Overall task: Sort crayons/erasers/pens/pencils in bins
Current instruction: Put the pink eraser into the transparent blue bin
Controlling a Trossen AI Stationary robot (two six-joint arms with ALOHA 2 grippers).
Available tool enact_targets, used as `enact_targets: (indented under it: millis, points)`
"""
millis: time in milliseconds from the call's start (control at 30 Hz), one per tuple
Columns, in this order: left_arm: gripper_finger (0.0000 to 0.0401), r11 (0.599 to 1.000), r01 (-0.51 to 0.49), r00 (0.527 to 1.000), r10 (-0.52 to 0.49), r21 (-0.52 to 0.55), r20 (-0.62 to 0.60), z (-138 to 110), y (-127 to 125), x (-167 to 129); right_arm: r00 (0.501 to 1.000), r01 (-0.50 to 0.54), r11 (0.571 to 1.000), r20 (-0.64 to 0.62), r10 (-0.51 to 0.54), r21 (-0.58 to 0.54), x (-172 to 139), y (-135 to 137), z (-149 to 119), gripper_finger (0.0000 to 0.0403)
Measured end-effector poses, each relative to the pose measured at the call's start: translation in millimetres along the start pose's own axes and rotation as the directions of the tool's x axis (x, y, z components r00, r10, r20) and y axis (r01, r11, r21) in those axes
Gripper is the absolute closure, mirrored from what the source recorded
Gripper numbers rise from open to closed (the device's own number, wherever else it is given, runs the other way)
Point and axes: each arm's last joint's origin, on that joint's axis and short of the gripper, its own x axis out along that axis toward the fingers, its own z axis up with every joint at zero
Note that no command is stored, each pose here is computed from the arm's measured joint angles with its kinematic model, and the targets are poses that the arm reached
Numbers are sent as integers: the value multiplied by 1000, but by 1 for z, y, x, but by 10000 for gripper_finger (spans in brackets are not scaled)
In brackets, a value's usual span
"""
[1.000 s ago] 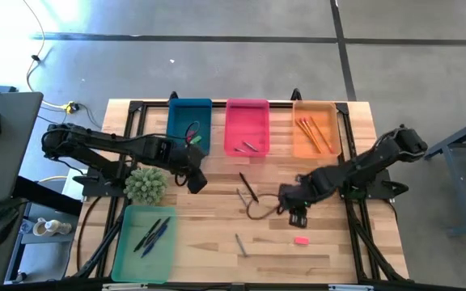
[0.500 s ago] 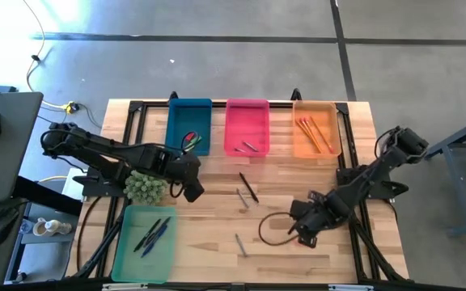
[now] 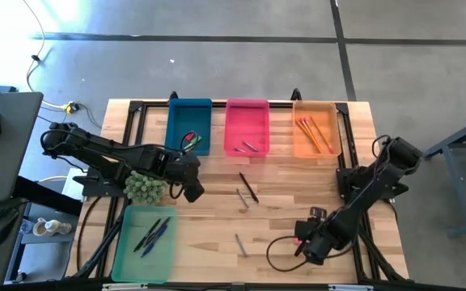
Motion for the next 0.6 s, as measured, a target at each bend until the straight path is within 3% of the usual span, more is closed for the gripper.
enact_targets:
  millis: [600]
  points:
    - [254, 1000, 0, 1000, 0, 1, 1, 0, 0, 0, 998, 53, 990, -22, -56, -130, 41, 13, -1, 206]
